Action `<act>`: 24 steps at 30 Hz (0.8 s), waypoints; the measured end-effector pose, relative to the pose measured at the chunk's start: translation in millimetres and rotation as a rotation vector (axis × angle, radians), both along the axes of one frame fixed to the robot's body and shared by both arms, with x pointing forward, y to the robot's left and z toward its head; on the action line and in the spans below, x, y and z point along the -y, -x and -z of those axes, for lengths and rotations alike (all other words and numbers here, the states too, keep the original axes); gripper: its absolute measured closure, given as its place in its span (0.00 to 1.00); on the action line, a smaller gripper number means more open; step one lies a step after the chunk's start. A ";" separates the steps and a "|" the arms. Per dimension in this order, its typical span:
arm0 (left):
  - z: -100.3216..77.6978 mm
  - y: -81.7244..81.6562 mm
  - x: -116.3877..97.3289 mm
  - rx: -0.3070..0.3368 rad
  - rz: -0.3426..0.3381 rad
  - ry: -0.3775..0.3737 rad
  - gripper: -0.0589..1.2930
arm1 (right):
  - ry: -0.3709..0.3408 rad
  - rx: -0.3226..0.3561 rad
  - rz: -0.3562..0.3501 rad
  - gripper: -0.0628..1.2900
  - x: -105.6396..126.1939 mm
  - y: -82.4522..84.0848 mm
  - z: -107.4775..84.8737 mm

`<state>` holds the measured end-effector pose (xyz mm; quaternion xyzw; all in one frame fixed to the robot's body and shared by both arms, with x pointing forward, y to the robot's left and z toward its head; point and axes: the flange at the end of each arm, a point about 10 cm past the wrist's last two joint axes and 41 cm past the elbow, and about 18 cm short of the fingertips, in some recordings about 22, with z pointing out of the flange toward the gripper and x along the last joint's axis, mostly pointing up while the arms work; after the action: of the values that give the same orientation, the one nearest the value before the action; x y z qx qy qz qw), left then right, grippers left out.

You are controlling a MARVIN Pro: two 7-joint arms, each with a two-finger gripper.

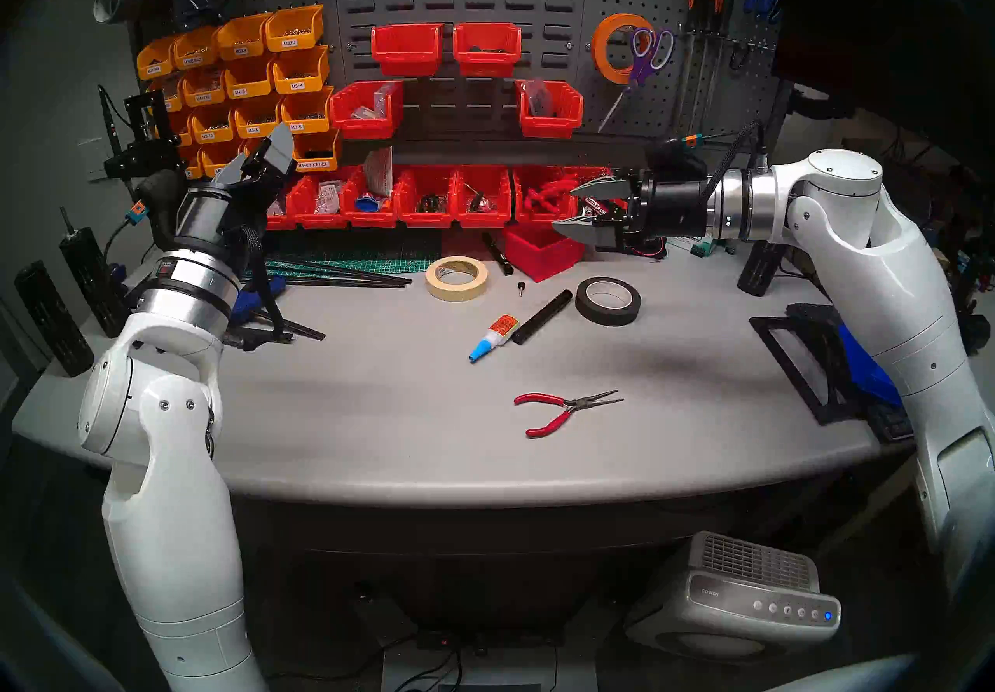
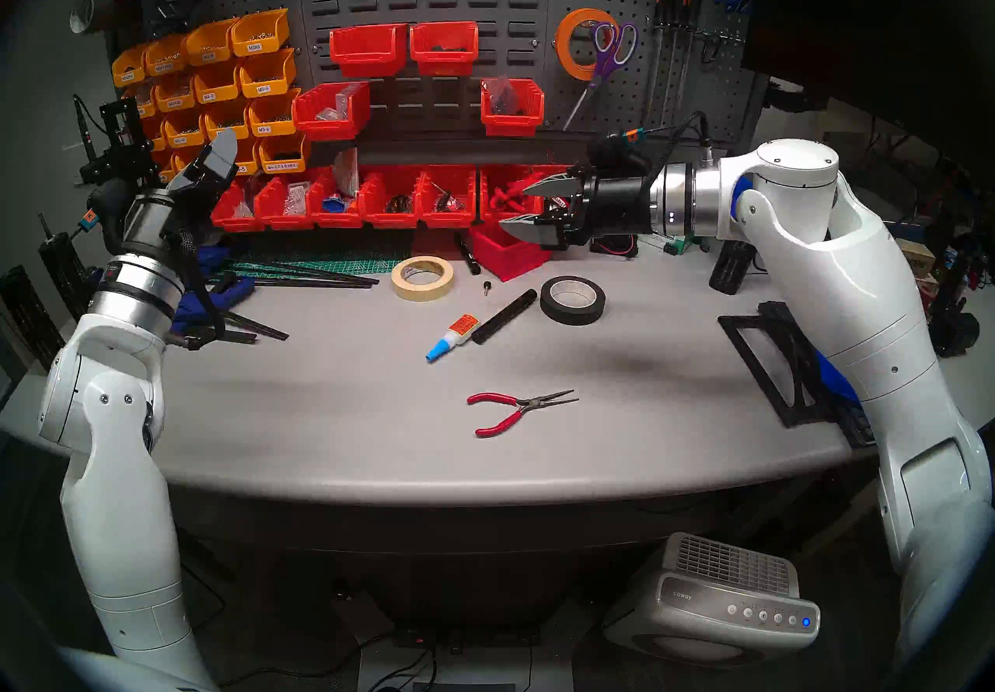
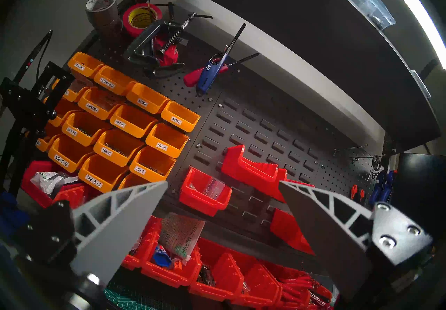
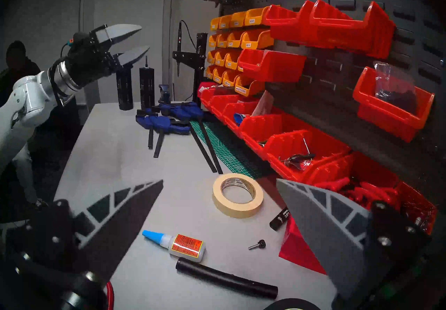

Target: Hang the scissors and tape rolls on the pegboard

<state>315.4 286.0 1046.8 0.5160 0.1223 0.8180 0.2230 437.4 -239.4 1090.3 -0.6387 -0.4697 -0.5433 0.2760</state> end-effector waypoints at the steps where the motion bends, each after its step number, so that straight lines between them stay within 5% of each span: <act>1: 0.0 0.1 0.1 0.000 0.001 -0.001 0.03 | 0.003 0.007 0.007 0.06 -0.9 2.6 0.4; 24: -12.7 8.8 -2.5 0.039 0.010 -0.025 0.03 | -0.073 0.130 0.248 0.06 -7.8 51.8 -1.9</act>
<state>306.6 288.5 1059.5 0.5033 0.1049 0.8283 0.2229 385.6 -231.5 1092.2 -0.6448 -0.3841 -0.6302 0.1986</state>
